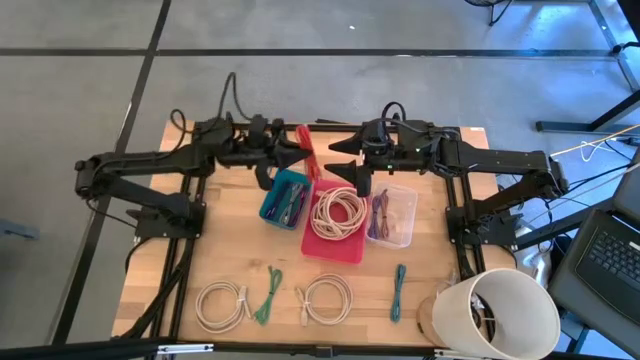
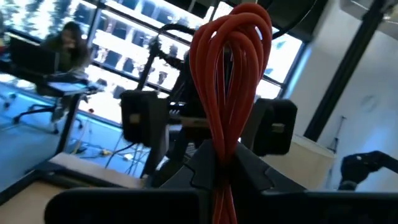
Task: Pick & Place USB Port
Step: Put the orange charger cable into the transparent bin
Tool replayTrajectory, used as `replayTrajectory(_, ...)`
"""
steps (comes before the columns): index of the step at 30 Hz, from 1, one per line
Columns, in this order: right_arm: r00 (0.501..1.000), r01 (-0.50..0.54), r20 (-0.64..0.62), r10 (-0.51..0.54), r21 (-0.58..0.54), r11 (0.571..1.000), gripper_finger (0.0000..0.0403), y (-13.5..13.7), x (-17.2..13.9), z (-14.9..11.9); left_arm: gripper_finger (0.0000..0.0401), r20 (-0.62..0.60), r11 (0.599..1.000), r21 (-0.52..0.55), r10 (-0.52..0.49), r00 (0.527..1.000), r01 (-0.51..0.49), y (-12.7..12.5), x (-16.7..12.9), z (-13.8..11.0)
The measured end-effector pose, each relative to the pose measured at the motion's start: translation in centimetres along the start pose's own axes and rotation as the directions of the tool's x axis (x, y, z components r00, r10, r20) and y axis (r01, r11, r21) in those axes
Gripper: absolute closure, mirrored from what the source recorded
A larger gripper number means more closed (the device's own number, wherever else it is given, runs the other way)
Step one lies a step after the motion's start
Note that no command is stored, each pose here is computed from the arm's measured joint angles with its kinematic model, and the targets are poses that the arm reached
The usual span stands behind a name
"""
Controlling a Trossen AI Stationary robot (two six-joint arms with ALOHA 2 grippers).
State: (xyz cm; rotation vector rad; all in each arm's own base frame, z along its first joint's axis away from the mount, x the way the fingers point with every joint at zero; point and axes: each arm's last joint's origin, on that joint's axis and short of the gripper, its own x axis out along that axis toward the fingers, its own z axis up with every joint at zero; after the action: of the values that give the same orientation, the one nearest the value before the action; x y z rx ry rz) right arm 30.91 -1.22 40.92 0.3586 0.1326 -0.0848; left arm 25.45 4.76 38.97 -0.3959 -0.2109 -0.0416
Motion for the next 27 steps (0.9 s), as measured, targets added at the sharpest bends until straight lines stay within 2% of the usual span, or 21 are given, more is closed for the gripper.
replayTrajectory(4, 1.000, 0.000, 0.000, 0.000, 0.000, 1.000, 0.0081, 0.0, 0.0, 0.0, 0.0382, -0.027, 0.998, 0.012, -0.058, 0.998, 0.058, 0.5, 2.0, 0.8)
replayTrajectory(9, 1.000, 0.000, 0.001, 0.000, 0.000, 1.000, 0.0084, 0.0, 0.0, 0.0, 0.0382, -0.075, 0.994, 0.004, -0.105, 0.992, 0.106, 1.1, 4.3, 0.5)
replayTrajectory(13, 1.000, 0.000, 0.000, 0.000, 0.001, 1.000, 0.0112, 0.0, 0.0, 0.0, 0.0382, -0.098, 0.992, -0.003, -0.126, 0.987, 0.126, 1.5, 5.3, 0.2)
replayTrajectory(17, 1.000, -0.001, -0.001, 0.001, 0.004, 1.000, 0.0175, 0.0, 0.0, 0.0, 0.0382, -0.101, 0.992, -0.003, -0.126, 0.987, 0.126, 1.5, 5.5, 0.2)
replayTrajectory(25, 0.999, -0.035, -0.011, 0.035, 0.001, 0.999, 0.0371, 0.1, 0.0, 0.0, 0.0382, -0.091, 0.993, 0.002, -0.121, 0.988, 0.122, 1.6, 5.3, 0.5)
replayTrajectory(27, 0.999, -0.044, -0.012, 0.044, 0.000, 0.999, 0.0376, 0.1, 0.0, 0.0, 0.0383, -0.091, 0.992, 0.003, -0.123, 0.988, 0.123, 1.5, 5.3, 0.5)
